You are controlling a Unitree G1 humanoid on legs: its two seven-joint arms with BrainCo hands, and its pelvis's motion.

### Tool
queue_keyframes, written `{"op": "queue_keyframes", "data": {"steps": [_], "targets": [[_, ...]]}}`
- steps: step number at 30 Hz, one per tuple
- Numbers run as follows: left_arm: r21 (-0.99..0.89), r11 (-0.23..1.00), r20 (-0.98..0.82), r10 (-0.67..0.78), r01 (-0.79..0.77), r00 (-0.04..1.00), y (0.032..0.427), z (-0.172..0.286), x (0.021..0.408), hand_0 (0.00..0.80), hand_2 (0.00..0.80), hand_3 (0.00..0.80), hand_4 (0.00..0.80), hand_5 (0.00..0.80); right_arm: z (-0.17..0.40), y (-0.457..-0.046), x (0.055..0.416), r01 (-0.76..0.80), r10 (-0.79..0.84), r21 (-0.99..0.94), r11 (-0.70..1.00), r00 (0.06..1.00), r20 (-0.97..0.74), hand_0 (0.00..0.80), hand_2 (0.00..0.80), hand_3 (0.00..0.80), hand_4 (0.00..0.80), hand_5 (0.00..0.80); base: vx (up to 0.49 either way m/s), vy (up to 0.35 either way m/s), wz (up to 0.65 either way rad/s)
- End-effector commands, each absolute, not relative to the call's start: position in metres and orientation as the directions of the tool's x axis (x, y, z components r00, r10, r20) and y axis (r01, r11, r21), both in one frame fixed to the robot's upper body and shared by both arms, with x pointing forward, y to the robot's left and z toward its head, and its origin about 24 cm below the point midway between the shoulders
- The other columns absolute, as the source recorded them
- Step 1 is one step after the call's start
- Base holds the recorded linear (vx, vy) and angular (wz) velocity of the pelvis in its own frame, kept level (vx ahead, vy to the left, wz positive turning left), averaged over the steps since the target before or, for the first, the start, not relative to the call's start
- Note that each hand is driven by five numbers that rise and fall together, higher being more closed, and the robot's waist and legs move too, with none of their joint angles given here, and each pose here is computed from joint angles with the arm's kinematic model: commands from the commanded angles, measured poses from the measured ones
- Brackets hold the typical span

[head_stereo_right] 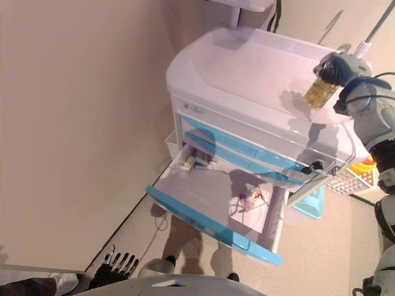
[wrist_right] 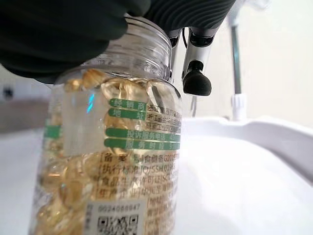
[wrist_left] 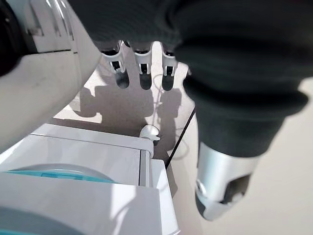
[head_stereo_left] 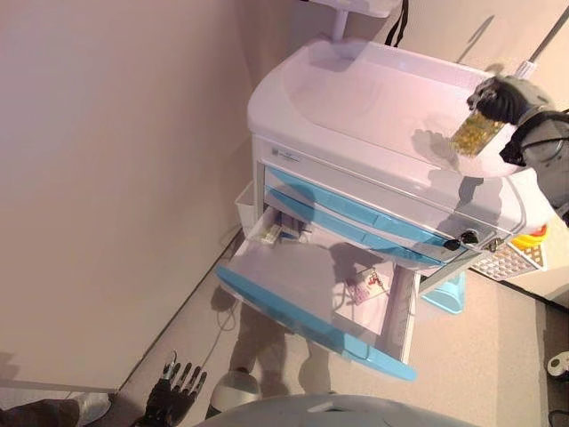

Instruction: Open the drawer and pick up the medicine

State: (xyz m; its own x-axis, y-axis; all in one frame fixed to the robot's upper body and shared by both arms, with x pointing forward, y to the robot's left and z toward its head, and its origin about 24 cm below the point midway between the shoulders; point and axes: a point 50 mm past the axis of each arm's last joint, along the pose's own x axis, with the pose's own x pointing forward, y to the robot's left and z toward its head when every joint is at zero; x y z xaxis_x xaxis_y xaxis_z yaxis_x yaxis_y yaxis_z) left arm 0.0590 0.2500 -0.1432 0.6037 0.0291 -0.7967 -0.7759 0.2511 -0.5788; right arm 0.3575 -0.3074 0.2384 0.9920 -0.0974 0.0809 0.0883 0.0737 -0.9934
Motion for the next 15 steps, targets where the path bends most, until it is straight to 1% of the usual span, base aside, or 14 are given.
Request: {"op": "queue_keyframes", "data": {"steps": [1,10,15], "targets": [[-0.567,0.316,-0.794,0.035,-0.761,0.606,0.265,-0.138,0.057,0.000,0.000,0.000,0.000,0.000,0.263,-0.285,0.361,0.165,0.002,-0.986,-0.016,0.986,0.165,0.800,0.800,0.800,0.800,0.800,0.000,0.000,0.00],[-0.569,0.329,-0.790,0.036,-0.753,0.613,0.266,-0.136,0.059,0.000,0.000,0.000,0.000,0.000,0.230,-0.277,0.362,0.113,0.026,-0.993,-0.032,0.993,0.112,0.800,0.800,0.800,0.800,0.800,0.000,0.000,0.00],[-0.566,0.333,-0.791,0.038,-0.754,0.611,0.267,-0.135,0.061,0.000,0.000,0.000,0.000,0.000,0.223,-0.278,0.361,0.131,0.003,-0.990,-0.055,0.991,0.131,0.800,0.800,0.800,0.800,0.800,-0.006,-0.004,0.03]]}}
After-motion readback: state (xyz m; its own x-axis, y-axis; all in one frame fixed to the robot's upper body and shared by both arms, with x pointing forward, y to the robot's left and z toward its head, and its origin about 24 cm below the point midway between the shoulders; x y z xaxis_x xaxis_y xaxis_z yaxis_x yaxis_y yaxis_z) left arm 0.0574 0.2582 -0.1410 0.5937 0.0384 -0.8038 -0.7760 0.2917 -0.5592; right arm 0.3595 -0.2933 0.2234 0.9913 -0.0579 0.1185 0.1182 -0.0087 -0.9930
